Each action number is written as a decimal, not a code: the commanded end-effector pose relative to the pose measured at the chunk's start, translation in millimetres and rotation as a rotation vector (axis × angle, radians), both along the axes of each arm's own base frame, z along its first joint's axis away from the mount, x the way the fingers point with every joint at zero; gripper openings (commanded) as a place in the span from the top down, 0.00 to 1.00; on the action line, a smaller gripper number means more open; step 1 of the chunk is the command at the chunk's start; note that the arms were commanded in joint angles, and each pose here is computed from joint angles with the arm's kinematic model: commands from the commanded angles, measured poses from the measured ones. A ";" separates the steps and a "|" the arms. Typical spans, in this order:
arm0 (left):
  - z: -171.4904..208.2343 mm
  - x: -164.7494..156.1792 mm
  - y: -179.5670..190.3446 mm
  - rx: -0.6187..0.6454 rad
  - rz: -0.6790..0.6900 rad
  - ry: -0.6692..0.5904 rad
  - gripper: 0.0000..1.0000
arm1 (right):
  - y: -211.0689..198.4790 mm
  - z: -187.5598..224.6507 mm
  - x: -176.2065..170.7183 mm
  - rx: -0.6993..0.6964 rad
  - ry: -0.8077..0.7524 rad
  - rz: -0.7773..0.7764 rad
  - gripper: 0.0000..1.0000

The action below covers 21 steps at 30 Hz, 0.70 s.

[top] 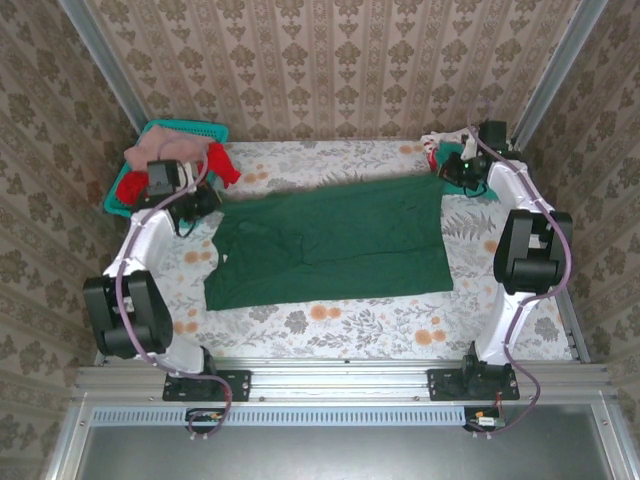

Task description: Fold and stack the t-shirts

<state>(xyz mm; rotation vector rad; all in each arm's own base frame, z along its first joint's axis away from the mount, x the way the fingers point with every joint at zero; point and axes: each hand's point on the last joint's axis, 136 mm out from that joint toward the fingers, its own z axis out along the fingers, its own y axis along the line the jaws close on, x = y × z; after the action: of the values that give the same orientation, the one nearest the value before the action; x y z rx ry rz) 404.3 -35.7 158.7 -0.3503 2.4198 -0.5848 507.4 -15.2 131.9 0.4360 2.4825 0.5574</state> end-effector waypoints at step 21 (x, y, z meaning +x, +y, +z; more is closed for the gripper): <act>-80.6 -117.1 8.6 0.027 0.088 0.161 1.00 | 5.7 -69.9 -85.7 0.086 0.187 0.006 1.00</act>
<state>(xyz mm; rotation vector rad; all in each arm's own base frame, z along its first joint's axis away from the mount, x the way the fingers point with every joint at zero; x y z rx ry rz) 290.8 -32.2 81.6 -0.4729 2.5629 -0.5332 420.1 -6.2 48.8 0.5694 2.6807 0.6627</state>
